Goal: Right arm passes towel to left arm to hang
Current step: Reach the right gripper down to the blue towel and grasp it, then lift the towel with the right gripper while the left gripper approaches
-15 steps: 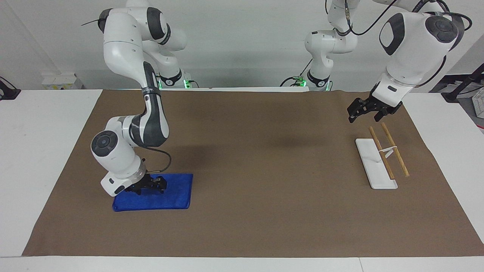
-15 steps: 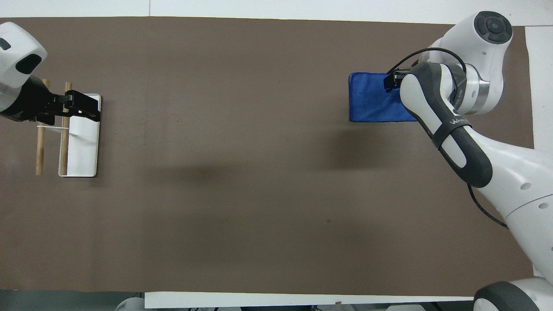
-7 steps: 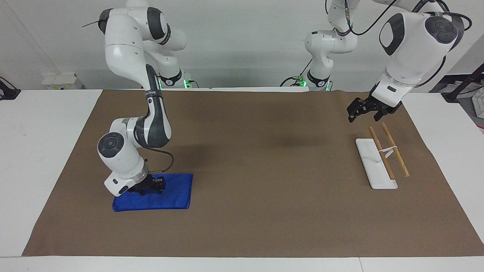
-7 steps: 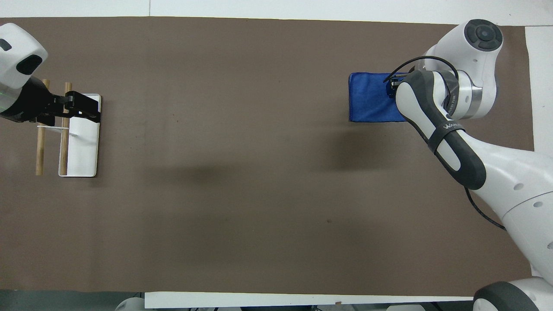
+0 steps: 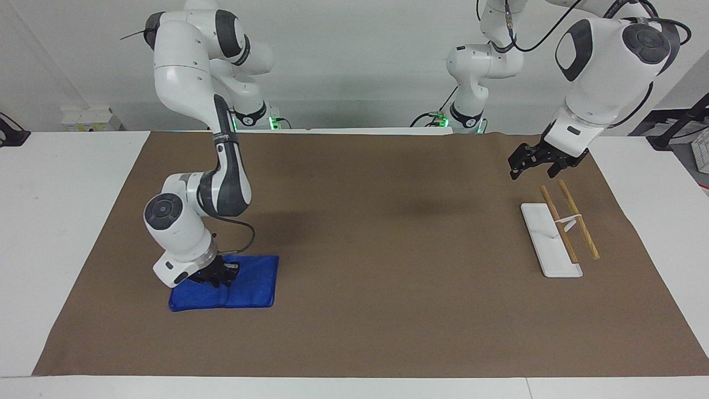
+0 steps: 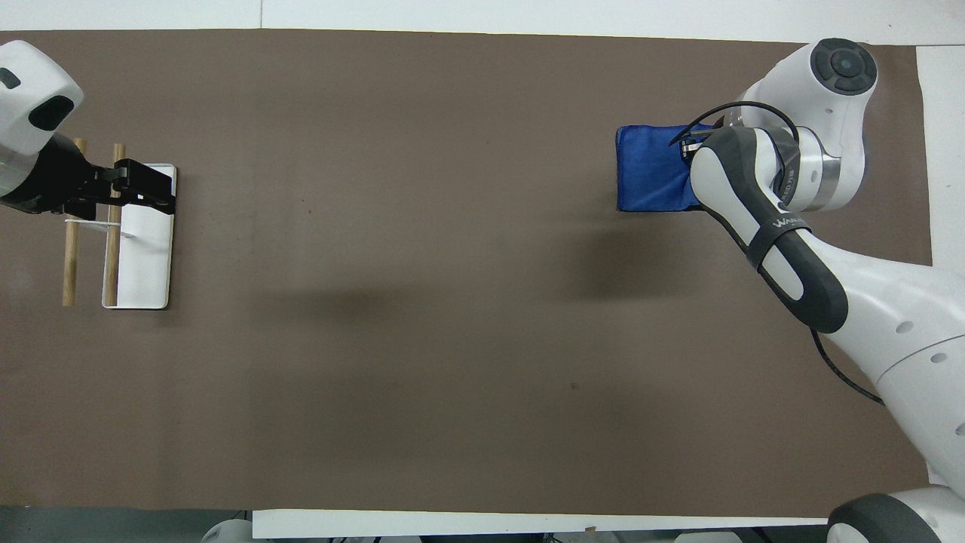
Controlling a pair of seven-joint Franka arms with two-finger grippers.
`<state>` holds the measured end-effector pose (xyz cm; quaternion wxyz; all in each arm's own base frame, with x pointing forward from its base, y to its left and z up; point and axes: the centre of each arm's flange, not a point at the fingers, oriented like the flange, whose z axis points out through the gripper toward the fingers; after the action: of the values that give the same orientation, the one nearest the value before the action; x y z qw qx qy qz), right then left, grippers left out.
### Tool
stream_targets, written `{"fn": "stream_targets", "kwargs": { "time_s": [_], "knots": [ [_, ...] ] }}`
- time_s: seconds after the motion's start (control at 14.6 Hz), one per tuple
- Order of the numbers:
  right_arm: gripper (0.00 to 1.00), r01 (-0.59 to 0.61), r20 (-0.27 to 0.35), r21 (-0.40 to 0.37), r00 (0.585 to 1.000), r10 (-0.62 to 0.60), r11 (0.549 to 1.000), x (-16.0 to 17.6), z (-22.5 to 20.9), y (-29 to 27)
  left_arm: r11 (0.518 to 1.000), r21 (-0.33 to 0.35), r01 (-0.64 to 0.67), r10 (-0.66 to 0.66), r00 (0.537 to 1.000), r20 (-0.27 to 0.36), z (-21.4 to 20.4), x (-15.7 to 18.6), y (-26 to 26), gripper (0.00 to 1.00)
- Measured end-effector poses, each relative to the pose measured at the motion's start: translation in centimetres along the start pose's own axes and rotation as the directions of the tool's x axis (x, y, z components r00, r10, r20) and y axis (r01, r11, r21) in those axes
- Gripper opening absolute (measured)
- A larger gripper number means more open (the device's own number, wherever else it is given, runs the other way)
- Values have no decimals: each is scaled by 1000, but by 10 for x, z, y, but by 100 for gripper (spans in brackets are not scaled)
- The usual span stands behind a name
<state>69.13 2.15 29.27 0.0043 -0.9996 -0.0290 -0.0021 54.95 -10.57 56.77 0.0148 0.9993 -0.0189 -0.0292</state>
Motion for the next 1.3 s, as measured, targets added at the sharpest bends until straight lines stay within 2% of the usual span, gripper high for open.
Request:
{"fn": "stream_targets", "kwargs": {
  "time_s": [0.07,0.21,0.41,0.55,0.69,0.89,1.1,1.3],
  "knots": [
    [3,-1,21,2,1000,0,1000,0,-3,0,1000,0,0,0,1000,0,0,0,0,99],
    [3,-23,76,43,997,19,999,1,-18,-4,1000,0,0,0,1000,0,0,0,0,99],
    [3,-124,172,194,981,91,973,3,-56,-18,1000,0,0,0,1000,0,0,0,0,99],
    [3,-249,234,298,955,183,922,6,-84,-33,1000,0,0,0,1000,0,0,0,0,99],
    [3,-387,306,402,911,277,830,8,-104,-49,1000,0,0,0,1000,0,0,0,0,99],
    [3,-571,450,512,814,366,641,11,-124,-79,997,-28,66,-66,998,5,0,0,4,99],
    [3,-709,605,534,701,377,461,12,-143,-119,950,-123,288,-283,958,53,-1,-4,27,99],
    [3,-782,694,541,623,360,310,12,-158,-160,861,-172,478,-469,878,94,-4,-7,61,99]
  ]
}}
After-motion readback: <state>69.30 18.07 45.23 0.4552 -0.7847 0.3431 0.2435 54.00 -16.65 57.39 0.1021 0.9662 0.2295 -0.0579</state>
